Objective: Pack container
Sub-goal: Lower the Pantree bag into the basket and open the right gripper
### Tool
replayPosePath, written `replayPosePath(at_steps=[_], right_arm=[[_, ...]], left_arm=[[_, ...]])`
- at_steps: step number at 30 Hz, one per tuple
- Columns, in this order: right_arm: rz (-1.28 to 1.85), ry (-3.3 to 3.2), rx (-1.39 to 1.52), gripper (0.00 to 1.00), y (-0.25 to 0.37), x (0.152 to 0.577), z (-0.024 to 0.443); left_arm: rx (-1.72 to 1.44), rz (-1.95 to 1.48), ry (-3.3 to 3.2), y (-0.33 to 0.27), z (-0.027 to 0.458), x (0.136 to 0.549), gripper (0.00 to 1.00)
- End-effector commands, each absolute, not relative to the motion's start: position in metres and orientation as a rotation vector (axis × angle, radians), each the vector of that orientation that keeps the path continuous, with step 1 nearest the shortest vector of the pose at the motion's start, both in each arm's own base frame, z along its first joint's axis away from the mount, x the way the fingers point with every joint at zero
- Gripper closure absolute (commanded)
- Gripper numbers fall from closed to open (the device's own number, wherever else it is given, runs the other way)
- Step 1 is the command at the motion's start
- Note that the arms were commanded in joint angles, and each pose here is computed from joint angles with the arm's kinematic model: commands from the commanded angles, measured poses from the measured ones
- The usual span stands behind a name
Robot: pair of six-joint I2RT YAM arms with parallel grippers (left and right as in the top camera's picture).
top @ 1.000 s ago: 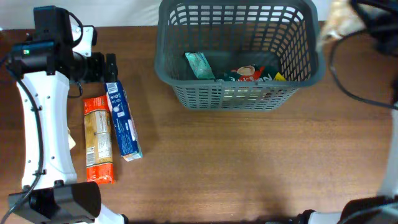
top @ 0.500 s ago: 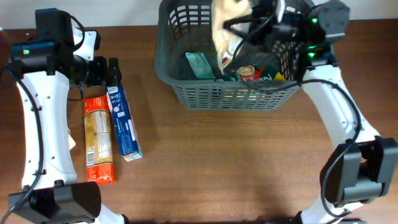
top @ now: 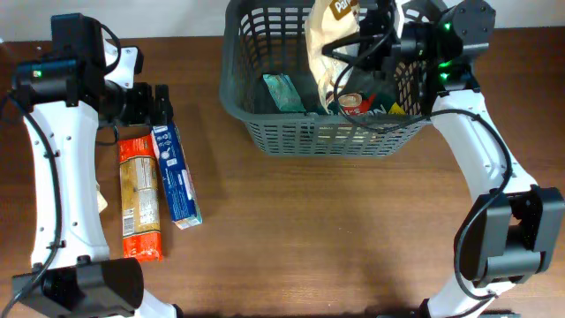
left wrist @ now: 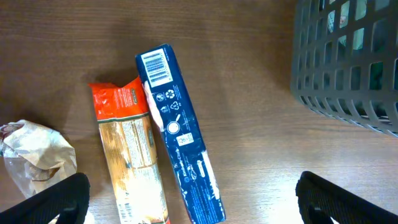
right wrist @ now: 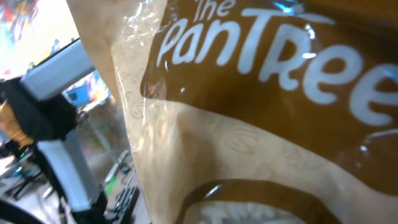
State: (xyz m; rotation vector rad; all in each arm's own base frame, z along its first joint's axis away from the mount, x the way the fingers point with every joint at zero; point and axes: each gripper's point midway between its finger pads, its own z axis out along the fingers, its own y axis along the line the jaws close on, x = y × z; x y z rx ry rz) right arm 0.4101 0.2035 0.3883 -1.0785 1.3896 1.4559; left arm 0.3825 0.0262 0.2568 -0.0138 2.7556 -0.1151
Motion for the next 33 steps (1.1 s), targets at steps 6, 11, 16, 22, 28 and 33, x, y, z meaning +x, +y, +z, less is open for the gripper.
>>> replayPosePath(at_steps=[6,11,16,22,28,33], right_arm=[[1.461,1.488,-0.253,0.96,0.175,0.501,0.428],[1.398,1.638,0.155,0.97,0.156,0.543,0.387],[1.246,1.766,0.436,0.96,0.141,0.563,0.34],[1.134,1.857,0.487,0.97,0.138,0.563,0.312],[0.982,2.002,0.588,0.97,0.123,0.557,0.27],[0.909,2.078,0.6,0.84,0.118,0.55,0.25]], left_arm=[[0.003,-0.141,2.776,0.024,0.254,0.38,0.01],[0.002,-0.142,2.78,0.024,0.254,0.379,0.01],[0.002,-0.142,2.779,0.024,0.254,0.38,0.01],[0.002,-0.142,2.78,0.024,0.254,0.379,0.01],[0.003,-0.141,2.774,0.024,0.254,0.381,0.01],[0.003,-0.14,2.772,0.024,0.255,0.381,0.01]])
